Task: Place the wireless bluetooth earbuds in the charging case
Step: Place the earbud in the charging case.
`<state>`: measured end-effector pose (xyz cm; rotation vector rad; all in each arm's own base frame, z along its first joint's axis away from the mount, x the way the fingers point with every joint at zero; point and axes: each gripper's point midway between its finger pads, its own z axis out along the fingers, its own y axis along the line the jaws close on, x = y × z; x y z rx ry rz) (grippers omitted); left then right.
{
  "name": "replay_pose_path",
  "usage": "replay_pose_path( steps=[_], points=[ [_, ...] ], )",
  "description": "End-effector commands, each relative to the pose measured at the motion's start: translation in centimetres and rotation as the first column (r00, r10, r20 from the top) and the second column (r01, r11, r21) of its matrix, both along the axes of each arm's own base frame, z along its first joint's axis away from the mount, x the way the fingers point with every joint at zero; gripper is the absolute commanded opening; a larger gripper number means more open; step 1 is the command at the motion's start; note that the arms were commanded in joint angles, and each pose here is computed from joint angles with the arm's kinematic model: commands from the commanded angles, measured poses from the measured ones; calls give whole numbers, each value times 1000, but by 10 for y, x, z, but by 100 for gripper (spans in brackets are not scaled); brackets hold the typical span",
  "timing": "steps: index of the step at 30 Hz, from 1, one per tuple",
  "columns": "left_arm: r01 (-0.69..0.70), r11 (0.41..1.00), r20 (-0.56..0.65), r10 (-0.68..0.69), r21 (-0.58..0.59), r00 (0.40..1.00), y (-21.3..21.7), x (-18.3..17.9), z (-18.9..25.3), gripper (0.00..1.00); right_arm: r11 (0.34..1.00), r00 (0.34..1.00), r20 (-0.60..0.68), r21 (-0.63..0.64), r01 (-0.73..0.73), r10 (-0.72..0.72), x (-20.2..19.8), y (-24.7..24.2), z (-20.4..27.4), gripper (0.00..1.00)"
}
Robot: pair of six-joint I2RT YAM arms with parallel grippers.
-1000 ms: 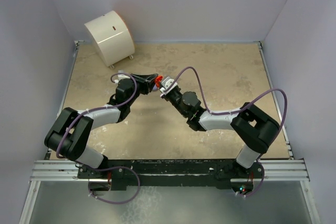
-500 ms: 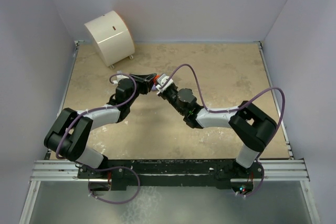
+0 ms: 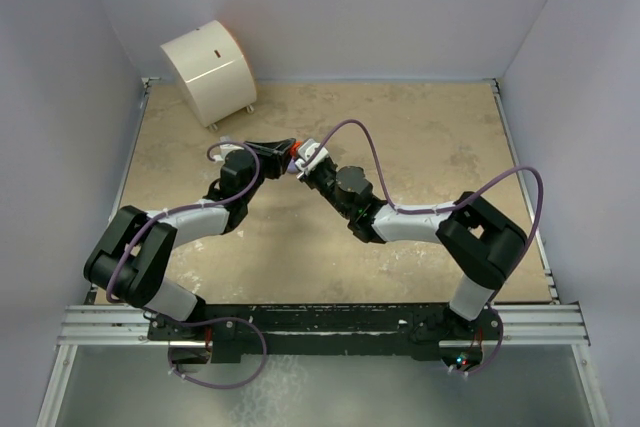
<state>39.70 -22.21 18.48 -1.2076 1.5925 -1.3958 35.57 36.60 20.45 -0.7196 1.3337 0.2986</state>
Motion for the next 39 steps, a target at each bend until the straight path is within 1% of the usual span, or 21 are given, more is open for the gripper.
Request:
replay_pose_path(
  steps=[1,11,15,19,21,23,26,29,31,34,36,39],
  points=[
    [-32,995,116,42,-93,992,3,5,49,0,998,1000,8,56,-9,9,1,9,18,13],
    [-42,995,111,52,-94,992,4,7,47,0,996,1000,8,88,-1,0,0,7,28,27],
    [-47,995,102,56,-88,993,5,7,42,0,989,1000,29,149,-12,8,-5,3,50,43],
    [-53,995,90,60,-81,994,6,7,35,0,968,998,49,249,-37,26,-17,-6,82,59],
    [-60,996,86,66,-72,994,7,7,31,0,956,998,60,294,-24,6,-21,-16,99,67],
    [-65,996,80,71,-64,994,8,7,28,0,944,998,52,330,5,-23,-22,-26,108,72],
    [-68,996,77,72,-61,994,9,7,25,0,937,997,1,343,66,-71,-18,-35,111,75],
    [-68,996,75,72,-62,995,9,7,24,0,932,987,-83,328,157,-137,-9,-42,98,78],
    [-68,996,75,72,-64,995,9,6,24,0,934,975,-141,290,207,-172,0,-39,87,79],
    [-69,995,80,74,-66,994,10,6,26,0,939,946,-227,199,279,-232,11,-37,54,81],
    [-68,996,80,74,-65,994,10,5,26,0,928,934,-249,207,309,-255,12,-40,46,82],
    [-73,995,82,78,-61,994,12,3,26,0,912,931,-268,257,319,-250,9,-47,47,83]
  ],
)
